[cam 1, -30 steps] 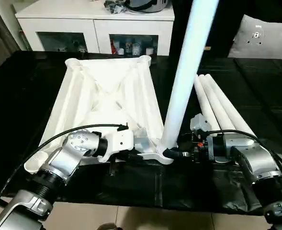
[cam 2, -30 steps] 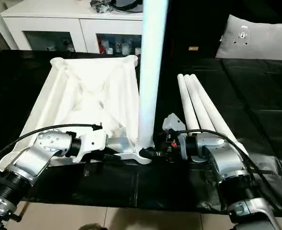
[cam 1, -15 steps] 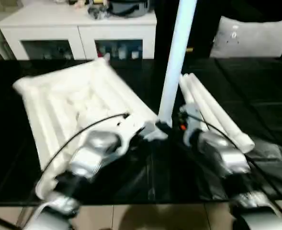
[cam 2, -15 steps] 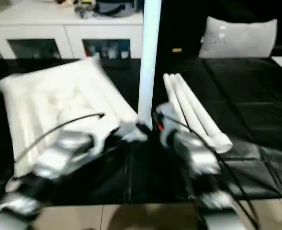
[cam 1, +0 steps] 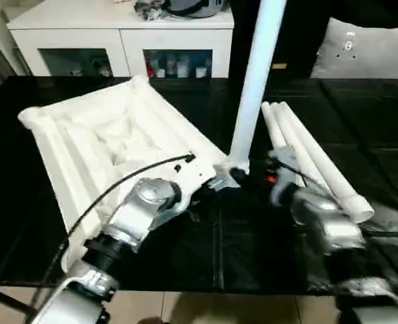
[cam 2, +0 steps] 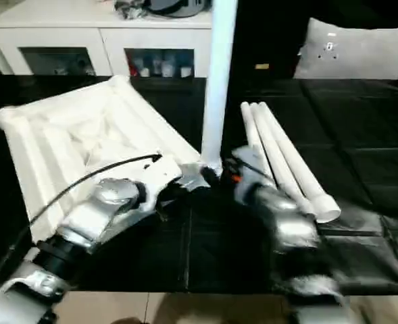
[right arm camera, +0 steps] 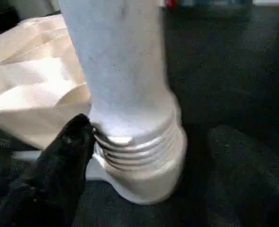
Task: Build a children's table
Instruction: Rotate leg to tighten
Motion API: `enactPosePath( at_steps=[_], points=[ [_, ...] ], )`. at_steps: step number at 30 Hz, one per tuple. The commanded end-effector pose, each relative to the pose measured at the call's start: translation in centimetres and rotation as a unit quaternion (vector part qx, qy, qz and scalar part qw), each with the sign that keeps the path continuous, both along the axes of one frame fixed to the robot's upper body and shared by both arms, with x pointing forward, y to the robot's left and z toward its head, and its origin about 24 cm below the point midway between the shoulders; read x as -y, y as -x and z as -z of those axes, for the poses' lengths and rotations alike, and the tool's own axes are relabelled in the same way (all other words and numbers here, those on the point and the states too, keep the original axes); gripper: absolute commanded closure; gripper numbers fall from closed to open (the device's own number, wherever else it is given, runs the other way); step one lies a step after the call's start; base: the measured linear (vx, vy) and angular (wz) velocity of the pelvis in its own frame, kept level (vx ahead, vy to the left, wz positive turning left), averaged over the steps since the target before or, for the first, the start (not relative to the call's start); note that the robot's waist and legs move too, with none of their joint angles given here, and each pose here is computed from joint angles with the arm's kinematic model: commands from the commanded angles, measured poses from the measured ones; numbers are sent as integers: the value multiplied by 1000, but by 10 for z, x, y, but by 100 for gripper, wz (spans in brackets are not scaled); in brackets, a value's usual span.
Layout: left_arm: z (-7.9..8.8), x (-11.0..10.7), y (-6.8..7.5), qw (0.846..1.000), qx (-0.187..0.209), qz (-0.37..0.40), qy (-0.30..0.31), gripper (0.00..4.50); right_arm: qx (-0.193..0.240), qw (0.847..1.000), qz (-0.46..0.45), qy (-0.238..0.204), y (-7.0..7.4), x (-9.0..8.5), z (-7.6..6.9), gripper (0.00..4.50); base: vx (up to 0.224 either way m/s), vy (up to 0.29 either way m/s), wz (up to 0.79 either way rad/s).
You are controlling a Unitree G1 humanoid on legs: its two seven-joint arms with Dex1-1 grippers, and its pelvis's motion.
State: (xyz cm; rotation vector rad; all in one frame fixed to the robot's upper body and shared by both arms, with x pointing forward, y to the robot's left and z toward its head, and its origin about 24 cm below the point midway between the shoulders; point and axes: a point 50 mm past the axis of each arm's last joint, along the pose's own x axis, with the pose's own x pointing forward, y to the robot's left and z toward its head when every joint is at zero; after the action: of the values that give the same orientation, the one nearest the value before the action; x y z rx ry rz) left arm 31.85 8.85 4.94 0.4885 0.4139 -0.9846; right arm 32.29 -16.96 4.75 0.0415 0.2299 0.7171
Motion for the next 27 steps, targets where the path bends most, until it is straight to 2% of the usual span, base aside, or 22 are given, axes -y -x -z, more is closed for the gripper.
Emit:
enactPosePath(
  at_steps=[1, 4, 10, 13, 17, 19, 20, 23, 24, 26, 27],
  points=[
    [9, -7, 4, 999, -10, 23, -29, 450, 21, 999, -47, -7, 3, 0, -12, 5, 0, 0, 0],
    [10, -14, 9, 996, -5, 80, -43, 450, 12, 992, -122, 28, 12, 6, -14, 5, 0, 0, 0],
    [12, -22, 17, 987, -21, 149, -64, 450, 6, 980, -188, 70, 18, 9, -14, 5, 0, 0, 0],
    [11, -28, 26, 973, -43, 214, -77, 450, 7, 968, -234, 94, 21, 6, -12, 5, 0, 0, 0],
    [9, -28, 32, 965, -57, 247, -73, 450, 9, 965, -248, 89, 21, 2, -12, 5, 0, 0, 0],
    [9, -30, 35, 960, -63, 263, -76, 450, 13, 961, -264, 82, 22, 0, -13, 22, 0, 0, 0],
    [9, -30, 35, 959, -61, 266, -79, 450, 10, 958, -276, 76, 23, -2, -13, 44, 0, 0, 0],
    [8, -31, 34, 958, -59, 267, -82, 450, 2, 954, -292, 67, 25, -4, -13, 61, 0, 0, 0],
    [8, -31, 34, 958, -59, 267, -83, 450, -1, 952, -299, 65, 26, -5, -13, 82, 0, 0, 0],
    [8, -32, 33, 958, -59, 269, -83, 450, -2, 950, -305, 65, 27, -5, -13, 89, 0, 0, 0],
    [8, -32, 34, 957, -59, 271, -82, 450, -8, 947, -314, 65, 28, -6, -11, 107, 0, 0, 0]
  ],
)
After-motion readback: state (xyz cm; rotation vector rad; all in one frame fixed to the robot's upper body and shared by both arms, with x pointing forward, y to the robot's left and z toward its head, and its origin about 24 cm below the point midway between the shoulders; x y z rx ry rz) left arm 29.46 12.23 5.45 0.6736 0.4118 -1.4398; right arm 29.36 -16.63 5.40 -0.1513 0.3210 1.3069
